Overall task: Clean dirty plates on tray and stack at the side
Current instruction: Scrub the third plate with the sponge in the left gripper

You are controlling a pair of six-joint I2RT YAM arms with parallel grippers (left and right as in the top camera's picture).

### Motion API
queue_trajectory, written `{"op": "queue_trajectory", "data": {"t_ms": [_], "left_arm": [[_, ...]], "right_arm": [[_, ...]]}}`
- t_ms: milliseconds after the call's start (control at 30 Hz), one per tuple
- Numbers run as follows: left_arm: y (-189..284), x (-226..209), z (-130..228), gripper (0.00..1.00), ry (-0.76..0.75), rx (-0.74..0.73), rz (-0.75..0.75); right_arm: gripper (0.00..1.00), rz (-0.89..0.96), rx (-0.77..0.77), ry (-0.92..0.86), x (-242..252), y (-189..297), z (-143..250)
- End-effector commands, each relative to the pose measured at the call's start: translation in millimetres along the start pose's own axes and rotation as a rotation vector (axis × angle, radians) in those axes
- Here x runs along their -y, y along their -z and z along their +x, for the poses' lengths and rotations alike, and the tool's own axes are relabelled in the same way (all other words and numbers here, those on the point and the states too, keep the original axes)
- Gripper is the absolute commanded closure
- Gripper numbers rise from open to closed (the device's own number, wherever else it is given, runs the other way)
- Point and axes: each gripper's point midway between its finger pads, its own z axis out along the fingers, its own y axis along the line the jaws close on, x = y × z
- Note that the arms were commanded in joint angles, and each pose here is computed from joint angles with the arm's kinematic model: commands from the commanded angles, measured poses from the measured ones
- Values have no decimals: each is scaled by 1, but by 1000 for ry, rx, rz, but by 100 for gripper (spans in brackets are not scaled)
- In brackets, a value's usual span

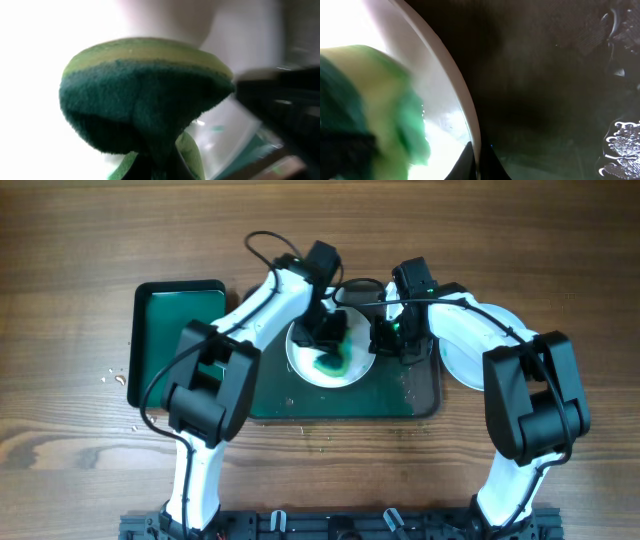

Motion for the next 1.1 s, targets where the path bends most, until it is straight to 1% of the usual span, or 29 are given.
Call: {"op": "queue_trajectory", "data": {"t_ms": [0, 33, 100, 167, 267, 333, 400, 433, 500, 567, 600, 667, 733, 767, 800, 867, 900, 1000, 1033, 1067], "left_arm": [[-11, 29, -5, 96, -97, 9, 121], [-11, 23, -12, 96, -69, 38, 85], [-9, 1, -35, 96, 10, 144, -45], [-3, -19, -55, 96, 56, 245, -165], [11, -50, -71, 96, 135, 360, -345], [28, -84, -67, 96, 268, 427, -534], [45, -112, -52, 96, 428, 474, -692], [49, -119, -43, 96, 470, 467, -739], [49, -122, -31, 96, 484, 425, -761], [41, -117, -17, 96, 486, 345, -730], [28, -105, -6, 96, 472, 250, -647], [11, -81, 4, 96, 385, 126, -506], [-4, -45, 15, 96, 238, -6, -297], [-10, -14, 25, 96, 122, -86, -121], [-11, 10, 32, 96, 36, -133, 19], [-7, 39, 39, 96, -49, -170, 190], [-6, 44, 39, 96, -65, -172, 223], [-7, 45, 30, 96, -87, -132, 222], [-8, 43, 24, 96, -98, -106, 207], [-11, 34, 11, 96, -87, -53, 144]], "right_arm": [[96, 63, -103, -18, 23, -23, 30], [96, 63, -103, -18, 23, -23, 29], [96, 63, -103, -18, 23, -23, 30], [96, 63, -103, -18, 23, -23, 30], [96, 64, -103, -19, 23, -23, 30], [96, 64, -103, -19, 23, -23, 30], [96, 64, -103, -18, 23, -23, 30], [96, 64, -103, -18, 23, -23, 29], [96, 63, -100, -17, 23, -23, 29], [96, 63, -100, -18, 23, -23, 29], [96, 63, -101, -17, 23, -23, 29], [96, 64, -102, -18, 23, -23, 29], [96, 63, -102, -18, 23, -23, 29], [96, 63, -101, -17, 23, -23, 29], [96, 63, -100, -17, 23, -23, 29], [96, 63, -100, -17, 23, -23, 29], [96, 63, -100, -18, 23, -23, 29], [96, 63, -101, -18, 23, -23, 29], [96, 63, -101, -18, 23, -23, 29], [96, 63, -103, -18, 23, -23, 30]]}}
